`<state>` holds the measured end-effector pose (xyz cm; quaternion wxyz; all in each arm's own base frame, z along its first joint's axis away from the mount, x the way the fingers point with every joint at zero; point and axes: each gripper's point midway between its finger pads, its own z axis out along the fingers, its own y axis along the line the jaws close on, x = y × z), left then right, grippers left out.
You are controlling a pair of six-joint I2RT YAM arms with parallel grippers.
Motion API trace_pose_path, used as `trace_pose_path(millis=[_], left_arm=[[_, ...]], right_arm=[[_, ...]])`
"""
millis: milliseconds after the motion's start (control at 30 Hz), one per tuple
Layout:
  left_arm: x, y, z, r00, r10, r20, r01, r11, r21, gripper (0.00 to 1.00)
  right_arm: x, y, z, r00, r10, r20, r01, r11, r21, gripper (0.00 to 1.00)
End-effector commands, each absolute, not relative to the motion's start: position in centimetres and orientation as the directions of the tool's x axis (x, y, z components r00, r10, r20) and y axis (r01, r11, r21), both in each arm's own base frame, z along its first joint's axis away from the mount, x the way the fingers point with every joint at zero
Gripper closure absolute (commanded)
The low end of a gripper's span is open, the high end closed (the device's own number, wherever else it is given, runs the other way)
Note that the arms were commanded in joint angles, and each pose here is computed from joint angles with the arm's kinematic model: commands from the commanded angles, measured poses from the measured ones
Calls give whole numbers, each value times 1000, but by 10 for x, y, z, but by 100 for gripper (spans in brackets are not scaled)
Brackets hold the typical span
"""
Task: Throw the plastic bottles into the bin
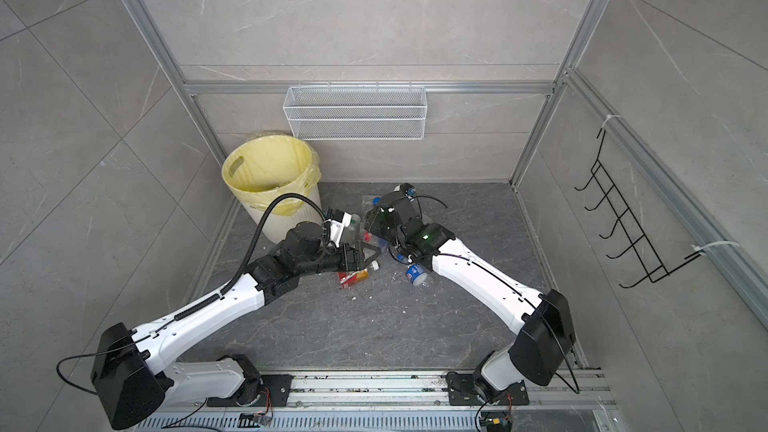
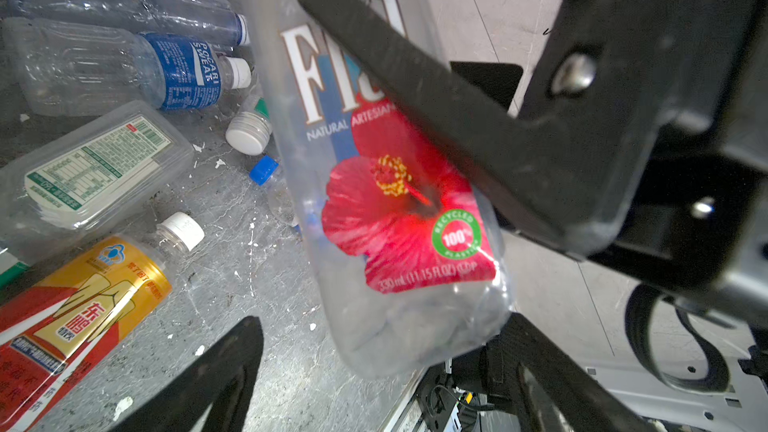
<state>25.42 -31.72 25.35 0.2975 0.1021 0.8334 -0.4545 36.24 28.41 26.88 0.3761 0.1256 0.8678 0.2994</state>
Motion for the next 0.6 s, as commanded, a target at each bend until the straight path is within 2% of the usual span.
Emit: trace_pose_path(millis=[0, 133, 400, 567], left_arm=[[265, -319, 268, -773, -154, -616, 447, 558, -700, 8], [271, -309, 261, -770, -181, -612, 400, 610, -684, 8], [276, -307, 247, -784, -195, -590, 352, 642, -681, 8], [279, -298, 248, -764, -205, -611, 346, 669, -658, 8]], right_arm=[[364, 284, 272, -679, 464, -570, -4, 773, 634, 41], [363, 284, 271, -681, 466, -566, -3, 770, 638, 42], [362, 285, 267, -688, 466, -556, 0, 766, 642, 42], [359, 284, 267, -690, 462, -558, -4, 768, 641, 42]])
